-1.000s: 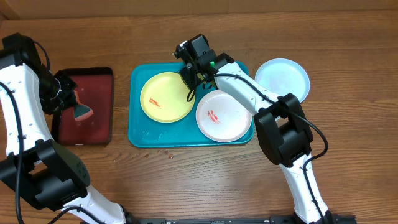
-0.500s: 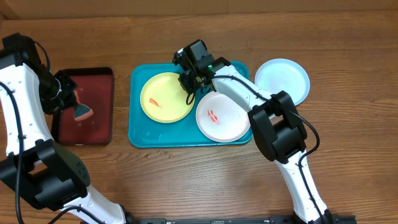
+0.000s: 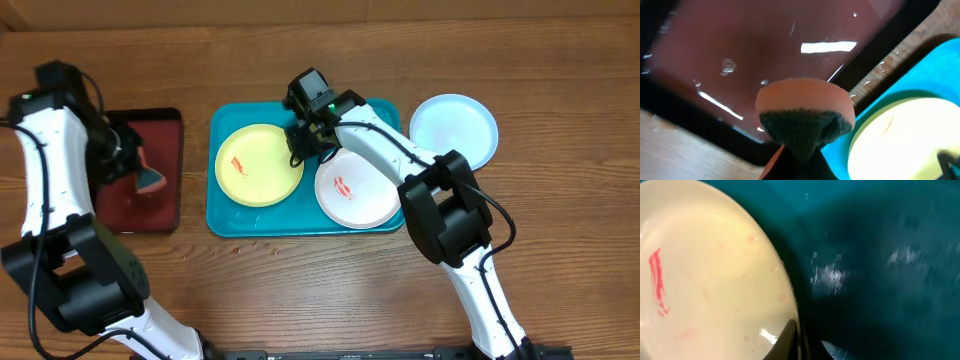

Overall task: Clean dirty plates on tray and stack at the side
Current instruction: 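Drag the yellow plate toward the tray center with the right gripper, then dip the sponge in the red tray and bring it to the yellow plate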

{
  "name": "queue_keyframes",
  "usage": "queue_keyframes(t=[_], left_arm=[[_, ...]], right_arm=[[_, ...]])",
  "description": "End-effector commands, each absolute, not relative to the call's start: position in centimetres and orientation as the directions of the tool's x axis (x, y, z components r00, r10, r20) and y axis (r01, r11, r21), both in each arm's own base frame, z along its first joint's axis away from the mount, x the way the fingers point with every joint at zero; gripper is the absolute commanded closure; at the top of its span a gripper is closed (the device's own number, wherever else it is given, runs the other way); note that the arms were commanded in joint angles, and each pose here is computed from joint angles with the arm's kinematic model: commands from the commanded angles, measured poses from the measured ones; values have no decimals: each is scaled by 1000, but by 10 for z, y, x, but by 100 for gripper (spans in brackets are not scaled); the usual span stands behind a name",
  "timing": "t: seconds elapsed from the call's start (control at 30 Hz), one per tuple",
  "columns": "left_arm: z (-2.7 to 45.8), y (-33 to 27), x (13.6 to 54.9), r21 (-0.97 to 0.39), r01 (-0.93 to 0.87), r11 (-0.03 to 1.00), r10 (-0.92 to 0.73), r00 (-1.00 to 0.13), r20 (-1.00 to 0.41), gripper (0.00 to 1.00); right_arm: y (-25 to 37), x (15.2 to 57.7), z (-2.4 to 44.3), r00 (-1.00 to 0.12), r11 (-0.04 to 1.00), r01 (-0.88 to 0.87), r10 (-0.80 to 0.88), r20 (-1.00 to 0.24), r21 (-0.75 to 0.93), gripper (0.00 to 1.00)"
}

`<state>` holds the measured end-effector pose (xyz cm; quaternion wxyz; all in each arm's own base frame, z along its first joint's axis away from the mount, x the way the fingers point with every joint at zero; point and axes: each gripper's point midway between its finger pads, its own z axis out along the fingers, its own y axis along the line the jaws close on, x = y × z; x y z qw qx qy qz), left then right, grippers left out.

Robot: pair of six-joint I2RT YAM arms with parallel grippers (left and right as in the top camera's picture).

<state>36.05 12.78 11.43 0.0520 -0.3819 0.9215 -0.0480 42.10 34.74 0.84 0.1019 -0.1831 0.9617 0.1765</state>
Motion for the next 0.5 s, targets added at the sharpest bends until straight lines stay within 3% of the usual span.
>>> queue_keyframes(t=[0.0,0.3,0.47], left_arm=[[105,121,362,-141,-665,733,-678,-731,-76,96],[82,153,374,-65,-685,726,-680,-700,-216,96],[66,160,376,-63,-694,717,-688,-690,-225,96]], right_arm=[[345,390,-10,-973,928,-228,-203,-114,293,96],[352,371,-11,-971,930,-239,-226,-77,280,96],[353,370,-11,-971,930,-241,-228,-76,279,96]])
